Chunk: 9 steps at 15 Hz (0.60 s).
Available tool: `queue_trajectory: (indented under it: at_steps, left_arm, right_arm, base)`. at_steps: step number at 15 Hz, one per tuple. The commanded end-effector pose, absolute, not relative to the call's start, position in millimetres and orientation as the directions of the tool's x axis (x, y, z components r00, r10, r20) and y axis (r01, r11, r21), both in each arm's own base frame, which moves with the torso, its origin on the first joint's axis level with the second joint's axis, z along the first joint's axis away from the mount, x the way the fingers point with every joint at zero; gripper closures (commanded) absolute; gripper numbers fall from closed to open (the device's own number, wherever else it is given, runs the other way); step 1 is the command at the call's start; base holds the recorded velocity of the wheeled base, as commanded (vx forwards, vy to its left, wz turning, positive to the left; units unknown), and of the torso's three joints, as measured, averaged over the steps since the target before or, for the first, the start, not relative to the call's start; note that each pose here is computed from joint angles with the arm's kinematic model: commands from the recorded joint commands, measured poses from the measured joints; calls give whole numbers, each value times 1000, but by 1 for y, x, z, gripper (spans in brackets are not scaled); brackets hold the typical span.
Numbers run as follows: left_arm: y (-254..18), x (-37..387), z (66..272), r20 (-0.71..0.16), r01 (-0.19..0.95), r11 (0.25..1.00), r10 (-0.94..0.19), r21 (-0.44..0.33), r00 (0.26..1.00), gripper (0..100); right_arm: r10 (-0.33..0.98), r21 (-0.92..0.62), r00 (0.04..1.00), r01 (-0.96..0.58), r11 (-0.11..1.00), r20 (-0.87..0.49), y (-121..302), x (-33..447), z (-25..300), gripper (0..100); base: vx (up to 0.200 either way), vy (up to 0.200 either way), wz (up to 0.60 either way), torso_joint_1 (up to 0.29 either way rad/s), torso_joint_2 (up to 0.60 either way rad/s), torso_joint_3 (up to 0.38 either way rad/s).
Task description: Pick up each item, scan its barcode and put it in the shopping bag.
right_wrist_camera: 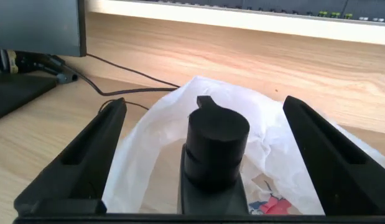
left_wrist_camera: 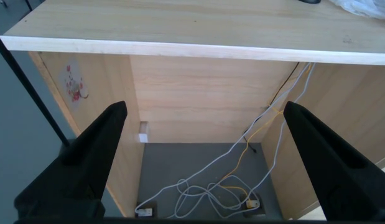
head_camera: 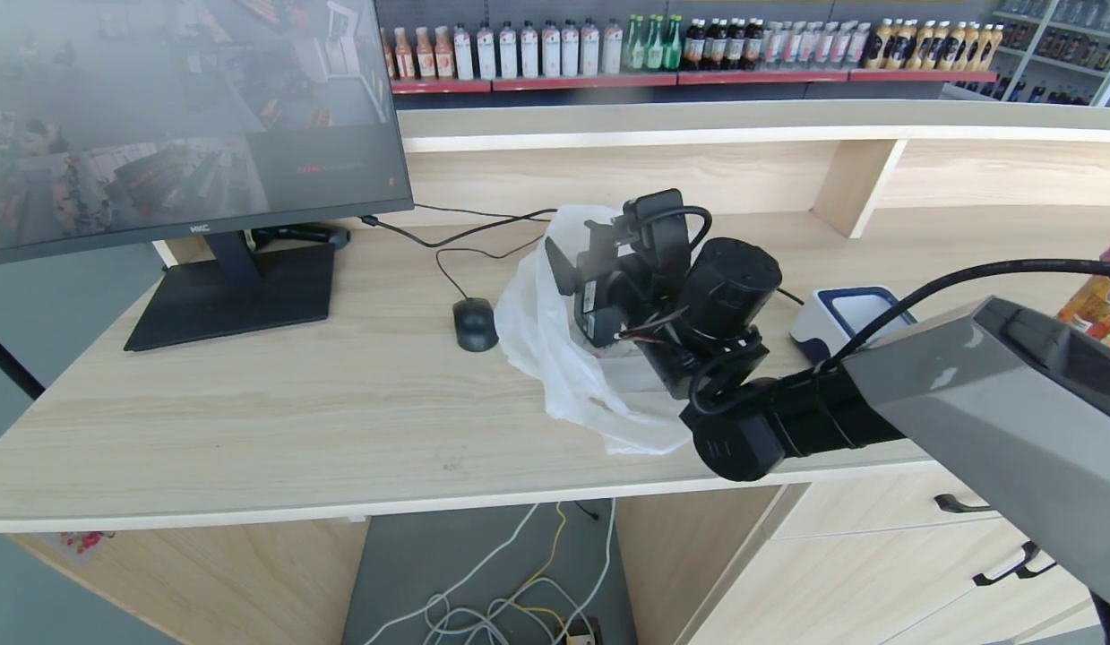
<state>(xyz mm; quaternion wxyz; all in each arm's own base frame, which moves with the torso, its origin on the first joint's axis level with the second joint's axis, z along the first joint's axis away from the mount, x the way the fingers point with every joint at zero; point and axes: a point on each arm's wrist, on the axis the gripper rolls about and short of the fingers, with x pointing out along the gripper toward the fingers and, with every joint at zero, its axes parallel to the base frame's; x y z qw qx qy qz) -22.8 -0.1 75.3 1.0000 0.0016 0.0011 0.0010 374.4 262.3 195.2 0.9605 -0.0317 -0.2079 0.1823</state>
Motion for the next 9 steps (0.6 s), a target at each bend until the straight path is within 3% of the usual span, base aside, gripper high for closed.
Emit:
queue_trajectory:
  at_steps: [1, 5, 9]
  left_arm:
    - [0, -23, 75, -2, -3, 1000, 3, 3, 1000, 0]
    - [0, -23, 75, -2, -2, 1000, 2, 9, 1000, 0]
    - [0, -23, 75, -2, -2, 1000, 2, 8, 1000, 0]
  right_arm:
    - [358, -124, 826, -338, 933, 435, 257, 360, 221, 0]
    - [349, -114, 817, -336, 935, 459, 241, 339, 234, 0]
    - [332, -100, 831, -322, 941, 446, 199, 298, 206, 0]
  base:
    - [0, 0, 0, 0, 0, 0]
    - [0, 0, 0, 0, 0, 0]
    - [0, 0, 0, 0, 0, 0]
